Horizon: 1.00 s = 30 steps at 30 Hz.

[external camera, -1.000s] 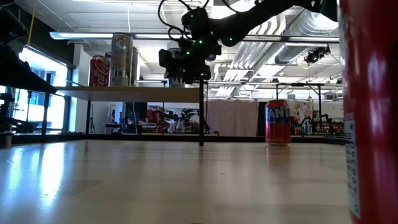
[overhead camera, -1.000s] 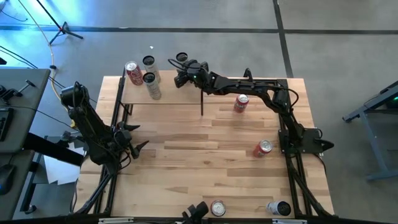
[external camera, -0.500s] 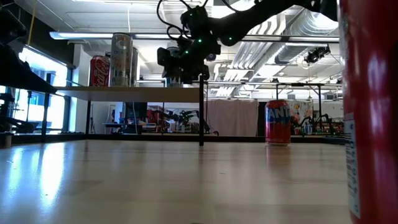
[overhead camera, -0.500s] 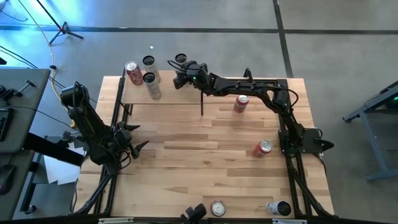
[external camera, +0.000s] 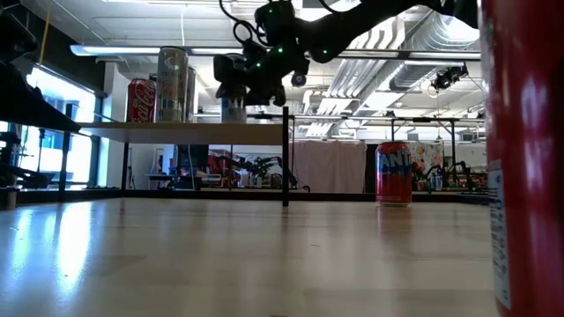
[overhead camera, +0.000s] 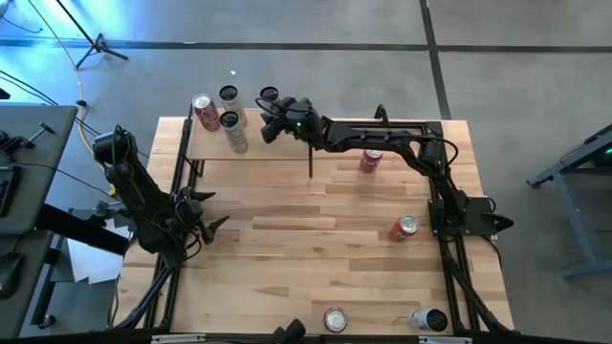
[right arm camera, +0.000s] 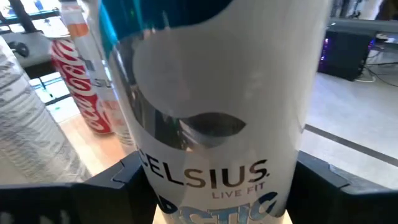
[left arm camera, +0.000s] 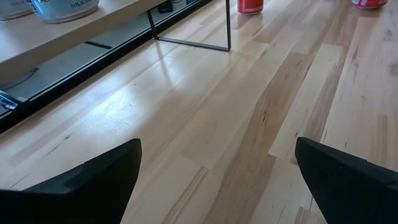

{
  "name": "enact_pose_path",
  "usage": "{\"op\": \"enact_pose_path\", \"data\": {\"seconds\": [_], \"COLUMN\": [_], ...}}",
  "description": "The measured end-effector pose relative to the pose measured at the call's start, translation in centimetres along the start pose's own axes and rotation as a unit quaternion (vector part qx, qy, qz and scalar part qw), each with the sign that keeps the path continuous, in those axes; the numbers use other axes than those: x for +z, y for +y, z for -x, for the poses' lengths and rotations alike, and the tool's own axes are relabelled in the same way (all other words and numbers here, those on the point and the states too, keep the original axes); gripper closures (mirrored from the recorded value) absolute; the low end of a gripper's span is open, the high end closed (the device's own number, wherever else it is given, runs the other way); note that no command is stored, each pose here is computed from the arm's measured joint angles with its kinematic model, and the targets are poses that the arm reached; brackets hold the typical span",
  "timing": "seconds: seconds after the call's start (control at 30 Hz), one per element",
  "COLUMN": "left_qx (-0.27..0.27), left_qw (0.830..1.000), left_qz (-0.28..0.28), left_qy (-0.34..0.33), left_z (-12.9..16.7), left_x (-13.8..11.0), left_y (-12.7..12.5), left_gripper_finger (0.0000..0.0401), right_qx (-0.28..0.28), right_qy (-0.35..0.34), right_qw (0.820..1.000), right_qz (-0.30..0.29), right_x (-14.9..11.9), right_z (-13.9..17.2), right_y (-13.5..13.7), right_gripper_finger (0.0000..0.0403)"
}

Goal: Place canned beverage on shelf
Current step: Put the top blue soda can on the shelf

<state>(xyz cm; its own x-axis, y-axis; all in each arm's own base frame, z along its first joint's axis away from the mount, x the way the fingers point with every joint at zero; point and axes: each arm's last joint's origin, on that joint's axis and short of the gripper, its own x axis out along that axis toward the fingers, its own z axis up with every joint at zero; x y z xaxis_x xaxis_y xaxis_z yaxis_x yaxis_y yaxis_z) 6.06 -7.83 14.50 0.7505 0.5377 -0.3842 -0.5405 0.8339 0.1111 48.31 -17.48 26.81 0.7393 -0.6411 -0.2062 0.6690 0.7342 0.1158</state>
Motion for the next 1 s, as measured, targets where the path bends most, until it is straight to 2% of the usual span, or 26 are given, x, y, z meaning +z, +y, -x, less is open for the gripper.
{"op": "enact_pose_path", "data": {"seconds": [0.23,0.57,0.77,1.0], "left_qx": [0.000,0.000,0.000,0.000], "left_qw": [1.000,1.000,1.000,1.000], "left_qz": [0.000,0.000,0.000,0.000], "left_qy": [0.000,0.000,0.000,0.000], "left_z": [0.0,0.0,0.0,0.0], "left_x": [0.0,0.0,0.0,0.0], "left_y": [0.0,0.0,0.0,0.0], "left_gripper_finger": [0.0001,0.0001,0.0001,0.0001], "right_qx": [0.014,0.030,0.006,0.004], "right_qy": [-0.008,-0.013,-0.025,-0.026], "right_qw": [1.000,0.999,1.000,1.000], "right_qz": [-0.002,-0.020,-0.008,-0.005], "right_x": [0.1,-2.0,-1.8,-1.8], "right_z": [0.1,-1.1,-1.2,-1.2], "right_y": [0.5,1.0,0.8,0.8], "right_gripper_finger": [0.0148,0.0148,0.0148,0.0148]}}
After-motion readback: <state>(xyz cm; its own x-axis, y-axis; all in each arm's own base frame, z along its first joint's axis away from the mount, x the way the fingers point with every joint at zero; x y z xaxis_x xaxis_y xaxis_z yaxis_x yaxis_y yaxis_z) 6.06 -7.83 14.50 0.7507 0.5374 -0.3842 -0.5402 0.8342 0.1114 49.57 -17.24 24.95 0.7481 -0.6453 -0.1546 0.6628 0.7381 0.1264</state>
